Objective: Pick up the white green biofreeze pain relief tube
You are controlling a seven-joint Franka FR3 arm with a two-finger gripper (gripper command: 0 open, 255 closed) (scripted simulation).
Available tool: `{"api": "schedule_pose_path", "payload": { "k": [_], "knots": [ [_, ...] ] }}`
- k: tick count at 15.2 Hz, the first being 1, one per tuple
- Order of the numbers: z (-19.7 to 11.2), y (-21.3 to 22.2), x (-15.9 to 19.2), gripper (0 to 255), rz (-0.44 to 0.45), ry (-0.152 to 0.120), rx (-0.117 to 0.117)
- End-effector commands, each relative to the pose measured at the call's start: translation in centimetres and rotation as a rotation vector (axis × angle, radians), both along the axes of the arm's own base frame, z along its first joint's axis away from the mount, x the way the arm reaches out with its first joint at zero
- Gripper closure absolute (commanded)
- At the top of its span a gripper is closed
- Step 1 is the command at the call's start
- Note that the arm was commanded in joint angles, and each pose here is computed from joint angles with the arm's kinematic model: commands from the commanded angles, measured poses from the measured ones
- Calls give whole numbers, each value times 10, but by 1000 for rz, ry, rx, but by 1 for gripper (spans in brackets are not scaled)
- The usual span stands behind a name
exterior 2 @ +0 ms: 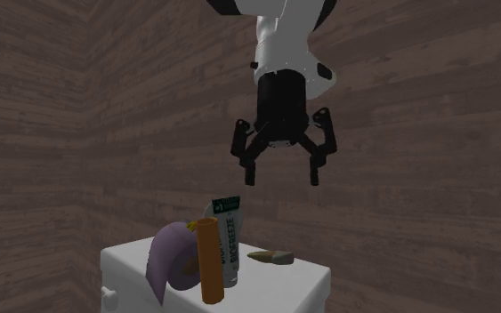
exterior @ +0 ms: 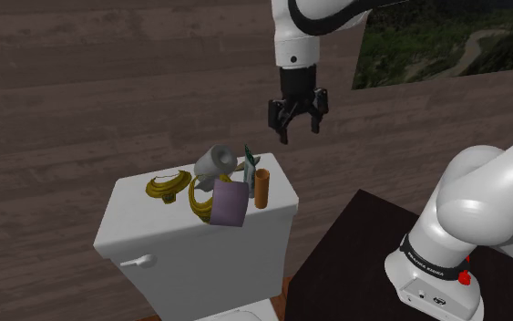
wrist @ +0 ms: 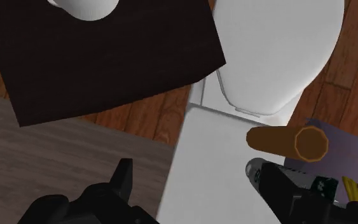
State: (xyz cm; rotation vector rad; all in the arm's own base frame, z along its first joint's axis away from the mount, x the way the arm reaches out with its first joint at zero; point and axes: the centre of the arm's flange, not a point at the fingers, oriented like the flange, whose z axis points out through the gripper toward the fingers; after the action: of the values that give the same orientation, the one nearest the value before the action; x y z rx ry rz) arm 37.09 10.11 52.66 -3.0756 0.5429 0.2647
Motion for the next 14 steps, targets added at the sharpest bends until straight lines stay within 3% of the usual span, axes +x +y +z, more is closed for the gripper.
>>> {"api": "schedule_pose_path", "payload": {
  "k": [1, 8, 14],
  "knots": [
    [-5, 17, 16, 0, -58, 27, 27],
    [-20, 71, 80, 0, -249, 112, 117],
    [-47, 72, 82, 0, -255, 115, 119]
  ]
}}
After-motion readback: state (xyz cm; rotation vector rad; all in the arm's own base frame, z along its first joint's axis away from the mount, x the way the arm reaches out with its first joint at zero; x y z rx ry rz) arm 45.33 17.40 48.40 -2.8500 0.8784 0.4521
